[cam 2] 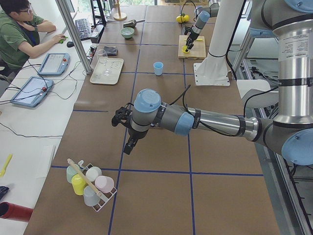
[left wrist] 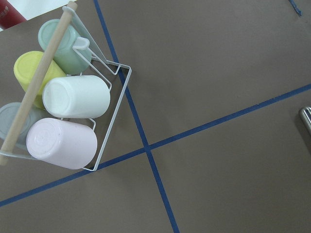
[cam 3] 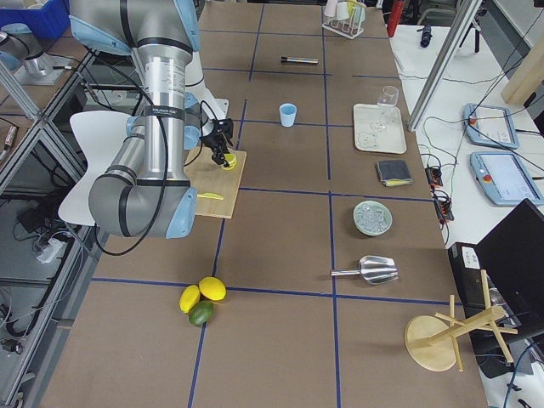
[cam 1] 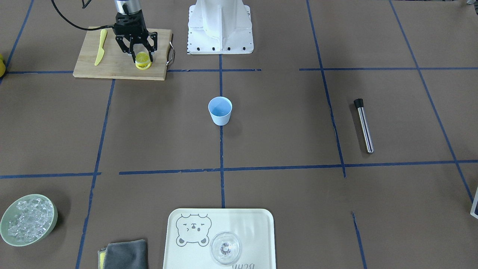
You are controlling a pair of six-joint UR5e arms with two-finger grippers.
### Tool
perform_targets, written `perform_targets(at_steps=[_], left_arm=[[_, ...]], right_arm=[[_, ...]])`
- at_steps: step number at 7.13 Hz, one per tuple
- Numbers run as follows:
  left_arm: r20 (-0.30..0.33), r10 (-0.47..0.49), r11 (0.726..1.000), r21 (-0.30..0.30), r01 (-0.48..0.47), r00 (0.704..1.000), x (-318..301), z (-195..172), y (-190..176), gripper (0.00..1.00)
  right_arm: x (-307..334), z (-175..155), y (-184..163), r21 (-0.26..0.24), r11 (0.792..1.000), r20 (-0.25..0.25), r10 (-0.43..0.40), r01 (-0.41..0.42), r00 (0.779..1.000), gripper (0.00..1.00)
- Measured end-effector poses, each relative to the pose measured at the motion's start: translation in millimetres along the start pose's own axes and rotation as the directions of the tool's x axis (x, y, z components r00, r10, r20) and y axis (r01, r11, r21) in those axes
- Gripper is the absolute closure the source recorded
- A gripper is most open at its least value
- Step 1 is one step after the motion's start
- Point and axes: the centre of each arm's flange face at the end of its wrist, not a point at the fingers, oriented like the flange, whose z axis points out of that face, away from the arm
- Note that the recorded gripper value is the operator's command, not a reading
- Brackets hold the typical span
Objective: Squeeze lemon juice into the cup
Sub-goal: 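Close the right gripper on the lemon slice, then carry the lemon slice with the right gripper over the blue cup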
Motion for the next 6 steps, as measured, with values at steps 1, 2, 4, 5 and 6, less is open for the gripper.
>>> perform_targets(at_steps=[1,2,4,5,6], left_arm=[[0.0,0.0,1.0,0.0,0.0,1.0,0.0,0.0,0.0,0.0],[0.0,0.0,1.0,0.0,0.0,1.0,0.2,-0.2,-0.1,0.0],[0.001,0.001,1.0,0.002,-0.002,1.0,0.5,-0.7,-1.0,0.0],[0.001,0.001,1.0,0.002,-0.001,1.0,0.6,-0.9,-1.5,0.0],[0.002,0.001,1.0,0.002,-0.001,1.0,0.6,-1.0,-1.7,0.0]], right_arm=[[-3.3,-12.2,-10.2,0.005,1.0,0.009,0.01,-0.01,1.0,0.87],[-9.9,-31.3,-23.9,0.006,1.0,0.012,0.017,-0.017,1.0,0.87],[-45.0,-64.0,-59.0,-0.021,0.998,0.0,0.052,-0.052,0.999,0.87],[-73.8,-75.4,-81.0,-0.041,0.997,-0.014,0.07,-0.07,0.997,0.87],[-105.0,-87.4,-106.7,-0.045,0.996,-0.018,0.073,-0.073,0.997,0.87]])
